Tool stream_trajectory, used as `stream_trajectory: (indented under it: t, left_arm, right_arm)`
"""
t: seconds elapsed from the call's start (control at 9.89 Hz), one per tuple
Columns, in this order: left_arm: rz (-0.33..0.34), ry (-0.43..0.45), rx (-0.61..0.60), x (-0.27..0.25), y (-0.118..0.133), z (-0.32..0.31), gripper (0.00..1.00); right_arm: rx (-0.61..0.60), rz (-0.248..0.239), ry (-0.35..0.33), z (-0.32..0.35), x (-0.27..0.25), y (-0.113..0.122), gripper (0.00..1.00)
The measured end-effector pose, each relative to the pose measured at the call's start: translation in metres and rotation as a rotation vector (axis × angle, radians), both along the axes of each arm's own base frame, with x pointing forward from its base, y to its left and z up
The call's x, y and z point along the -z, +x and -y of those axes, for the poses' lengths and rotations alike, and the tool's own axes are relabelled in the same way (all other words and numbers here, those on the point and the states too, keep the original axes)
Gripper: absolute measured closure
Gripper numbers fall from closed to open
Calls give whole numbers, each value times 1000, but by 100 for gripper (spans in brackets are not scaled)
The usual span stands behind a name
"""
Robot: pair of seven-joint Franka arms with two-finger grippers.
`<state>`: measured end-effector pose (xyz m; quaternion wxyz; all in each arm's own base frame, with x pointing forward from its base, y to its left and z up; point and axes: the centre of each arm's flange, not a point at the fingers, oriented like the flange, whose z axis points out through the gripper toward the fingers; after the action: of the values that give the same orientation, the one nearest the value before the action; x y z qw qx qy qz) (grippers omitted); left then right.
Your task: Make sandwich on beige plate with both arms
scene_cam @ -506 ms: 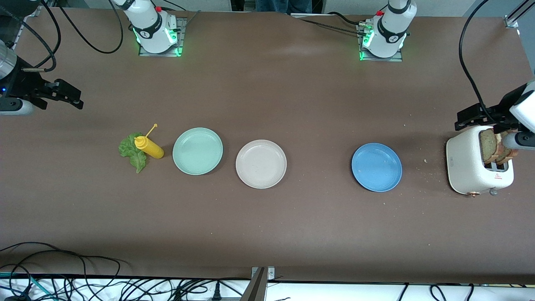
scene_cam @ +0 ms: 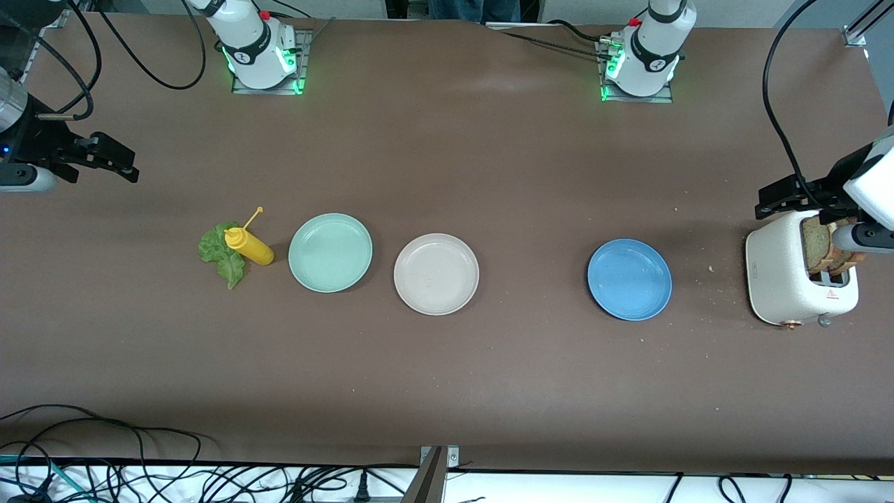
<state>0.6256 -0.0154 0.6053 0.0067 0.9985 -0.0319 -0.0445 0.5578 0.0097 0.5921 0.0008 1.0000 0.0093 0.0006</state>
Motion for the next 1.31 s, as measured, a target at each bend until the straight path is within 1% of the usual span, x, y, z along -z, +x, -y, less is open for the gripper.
stream_trajectory:
  t: [0.61,1.31]
  left_arm:
    - [-19,2,0,12,5,1,0]
    - [-18,-3,-4,12,5,-2,0]
  right_arm:
    - [0,0,0,0,0,0,0]
    - [0,-9,0,0,1,-1,0]
